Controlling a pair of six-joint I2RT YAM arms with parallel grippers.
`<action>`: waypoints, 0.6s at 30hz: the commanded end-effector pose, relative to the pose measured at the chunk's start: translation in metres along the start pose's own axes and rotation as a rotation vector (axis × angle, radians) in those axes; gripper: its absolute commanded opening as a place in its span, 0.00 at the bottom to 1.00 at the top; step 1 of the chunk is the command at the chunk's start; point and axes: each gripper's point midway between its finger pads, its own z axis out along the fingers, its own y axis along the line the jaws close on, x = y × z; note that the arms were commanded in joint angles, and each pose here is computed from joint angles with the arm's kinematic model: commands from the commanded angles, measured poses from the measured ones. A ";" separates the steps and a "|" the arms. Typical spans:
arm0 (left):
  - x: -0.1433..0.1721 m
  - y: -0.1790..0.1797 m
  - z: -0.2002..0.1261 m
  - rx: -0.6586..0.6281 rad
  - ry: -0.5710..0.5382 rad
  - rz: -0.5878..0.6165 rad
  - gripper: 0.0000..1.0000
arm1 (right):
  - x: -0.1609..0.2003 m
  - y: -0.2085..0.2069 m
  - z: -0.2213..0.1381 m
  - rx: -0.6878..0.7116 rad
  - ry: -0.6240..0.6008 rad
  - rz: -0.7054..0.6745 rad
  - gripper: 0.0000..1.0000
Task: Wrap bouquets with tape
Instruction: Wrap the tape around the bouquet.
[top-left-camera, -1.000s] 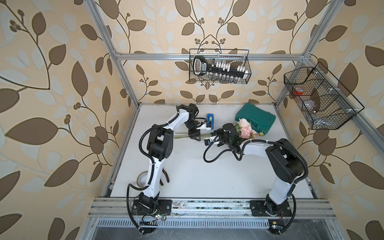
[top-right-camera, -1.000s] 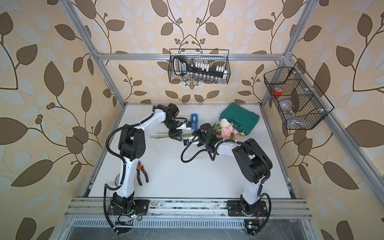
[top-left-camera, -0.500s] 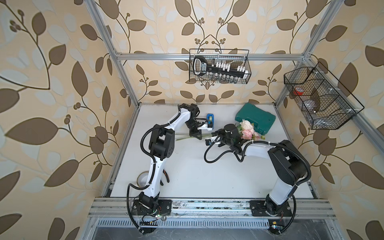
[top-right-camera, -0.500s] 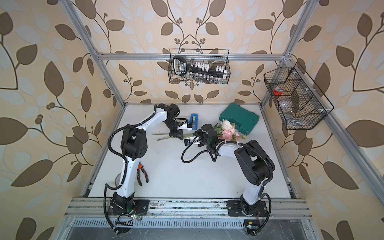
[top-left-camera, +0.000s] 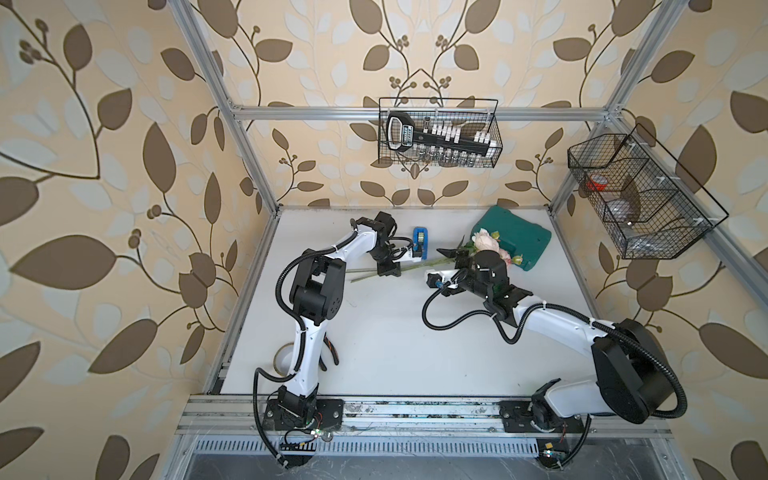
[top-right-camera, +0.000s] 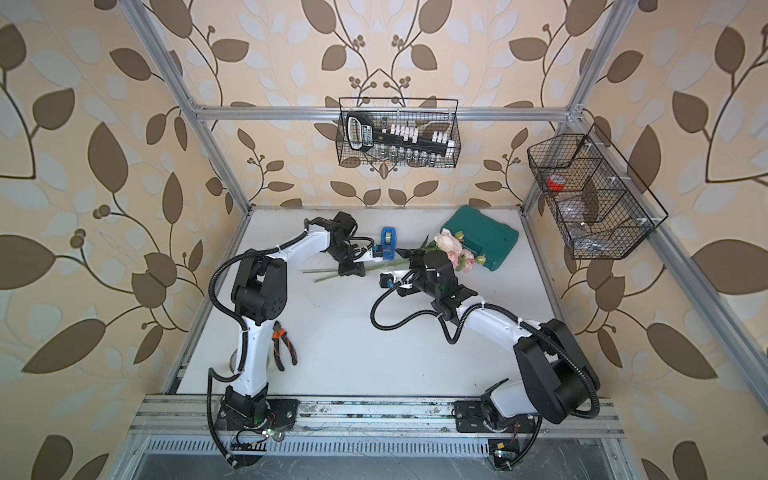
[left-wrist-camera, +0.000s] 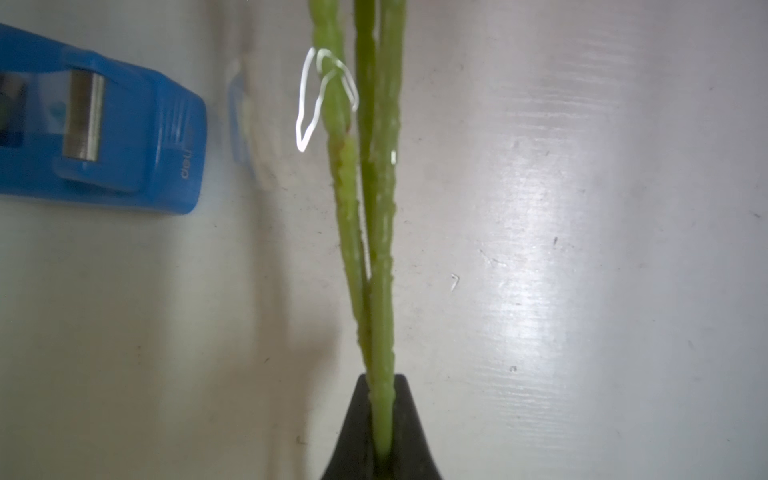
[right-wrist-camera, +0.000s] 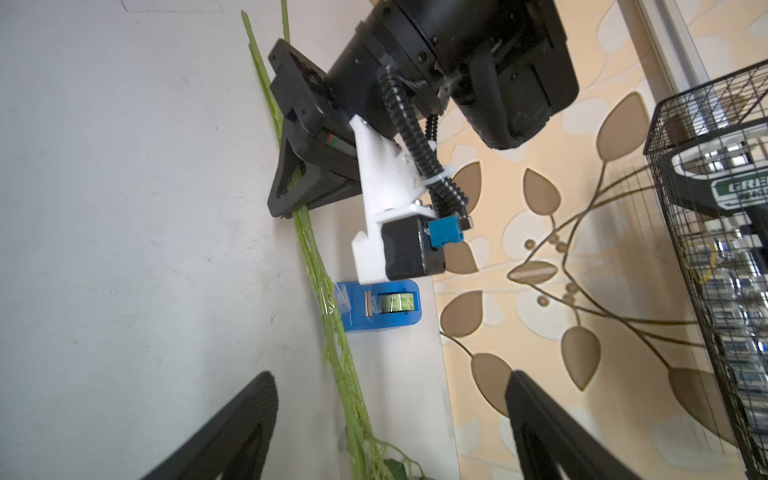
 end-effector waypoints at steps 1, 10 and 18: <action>-0.026 0.017 -0.032 -0.172 -0.039 0.113 0.00 | 0.008 0.005 0.002 -0.096 0.017 0.090 0.85; -0.036 0.019 -0.038 -0.337 -0.036 0.256 0.00 | 0.016 -0.002 0.019 -0.221 0.025 0.204 0.74; -0.043 0.030 -0.049 -0.496 -0.054 0.338 0.00 | 0.021 0.000 0.038 -0.305 0.042 0.273 0.67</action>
